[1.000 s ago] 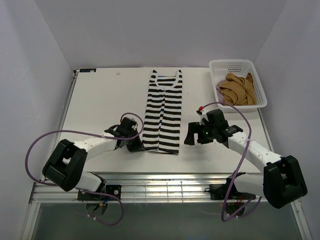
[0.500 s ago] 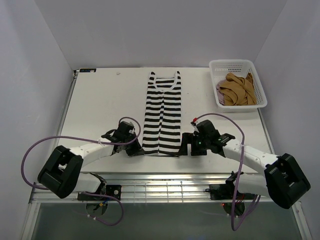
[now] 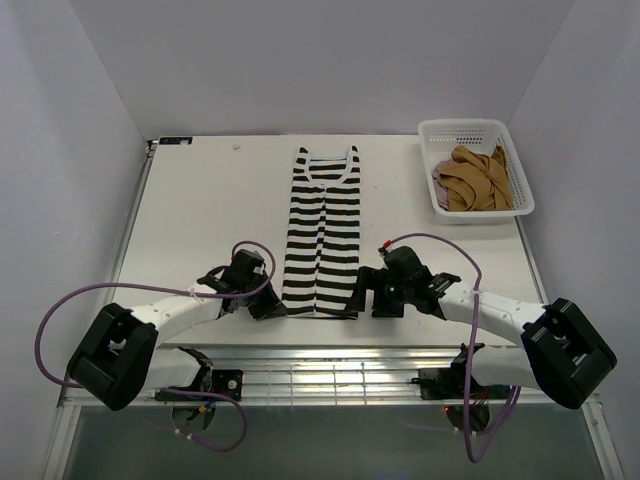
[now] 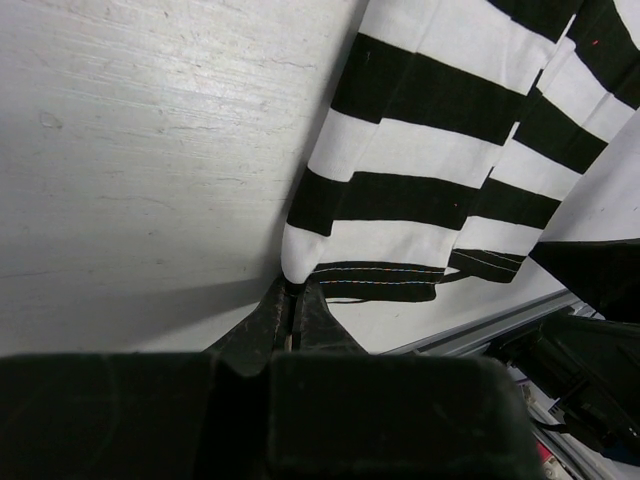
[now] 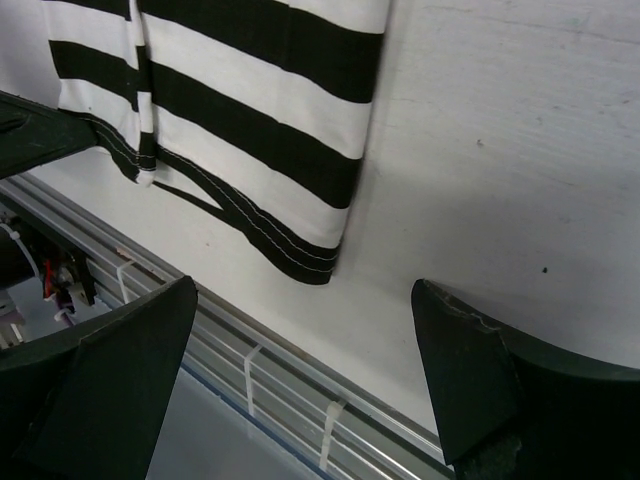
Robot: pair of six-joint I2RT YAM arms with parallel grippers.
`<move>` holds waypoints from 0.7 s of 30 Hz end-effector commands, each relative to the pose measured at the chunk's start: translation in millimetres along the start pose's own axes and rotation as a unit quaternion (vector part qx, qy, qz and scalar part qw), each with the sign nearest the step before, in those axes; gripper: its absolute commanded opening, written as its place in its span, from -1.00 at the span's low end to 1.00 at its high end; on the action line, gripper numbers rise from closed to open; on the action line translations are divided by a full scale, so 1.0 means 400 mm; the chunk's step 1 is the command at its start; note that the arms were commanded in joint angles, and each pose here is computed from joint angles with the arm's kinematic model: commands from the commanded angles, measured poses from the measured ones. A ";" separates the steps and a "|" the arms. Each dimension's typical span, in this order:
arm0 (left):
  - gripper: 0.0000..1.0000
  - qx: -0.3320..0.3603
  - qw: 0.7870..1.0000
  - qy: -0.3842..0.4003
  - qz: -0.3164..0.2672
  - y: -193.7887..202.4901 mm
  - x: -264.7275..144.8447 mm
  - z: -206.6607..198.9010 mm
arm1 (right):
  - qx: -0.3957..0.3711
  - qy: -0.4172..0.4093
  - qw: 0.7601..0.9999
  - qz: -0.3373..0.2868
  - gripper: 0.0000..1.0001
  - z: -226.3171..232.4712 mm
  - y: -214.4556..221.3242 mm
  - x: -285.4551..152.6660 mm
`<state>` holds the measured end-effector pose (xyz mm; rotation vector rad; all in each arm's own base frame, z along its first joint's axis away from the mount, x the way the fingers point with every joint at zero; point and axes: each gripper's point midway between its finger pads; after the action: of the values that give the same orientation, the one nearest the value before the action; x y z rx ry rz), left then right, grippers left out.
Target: Fold and stack the tank tops
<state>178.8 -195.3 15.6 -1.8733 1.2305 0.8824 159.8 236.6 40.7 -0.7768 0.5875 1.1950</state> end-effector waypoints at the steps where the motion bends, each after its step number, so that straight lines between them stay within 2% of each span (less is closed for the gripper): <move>1: -1.00 -0.007 0.999 -0.027 0.018 0.039 0.002 0.044 | 0.021 0.005 1.000 0.013 0.89 -0.012 0.030 0.018; 6: -1.00 -0.010 0.999 -0.027 0.017 0.041 0.001 0.046 | 0.028 0.006 0.999 0.024 1.00 -0.009 0.047 0.032; 7: -1.00 -0.012 0.999 -0.027 0.018 0.042 0.001 0.045 | 0.029 0.005 0.999 0.026 0.83 -0.008 0.048 0.035; 11: -1.00 -0.014 0.999 -0.024 0.015 0.041 -0.002 0.043 | 0.046 0.035 0.998 0.032 0.49 -0.037 0.062 0.042; 12: -1.00 -0.015 1.000 -0.023 0.015 0.041 -0.003 0.042 | 0.051 0.040 0.997 0.034 0.28 -0.044 0.066 0.043; 15: -1.00 -0.015 1.000 -0.019 0.013 0.041 -0.007 0.039 | 0.060 0.049 0.996 0.034 -0.03 -0.060 0.074 0.048; 21: -1.00 -0.014 1.000 -0.015 0.015 0.044 -0.008 0.036 | 0.064 0.063 0.995 0.035 -0.45 -0.082 0.079 0.058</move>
<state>172.2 -194.6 16.0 -1.9012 1.2309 0.8959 147.7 249.7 21.2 -0.6807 0.6851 1.1929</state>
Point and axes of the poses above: each gripper's point midway between its finger pads, its own x axis out along the fingers, its own z axis along the line the jaws close on, y = z × x, and after that the axes turned 8 degrees about x, right-handed
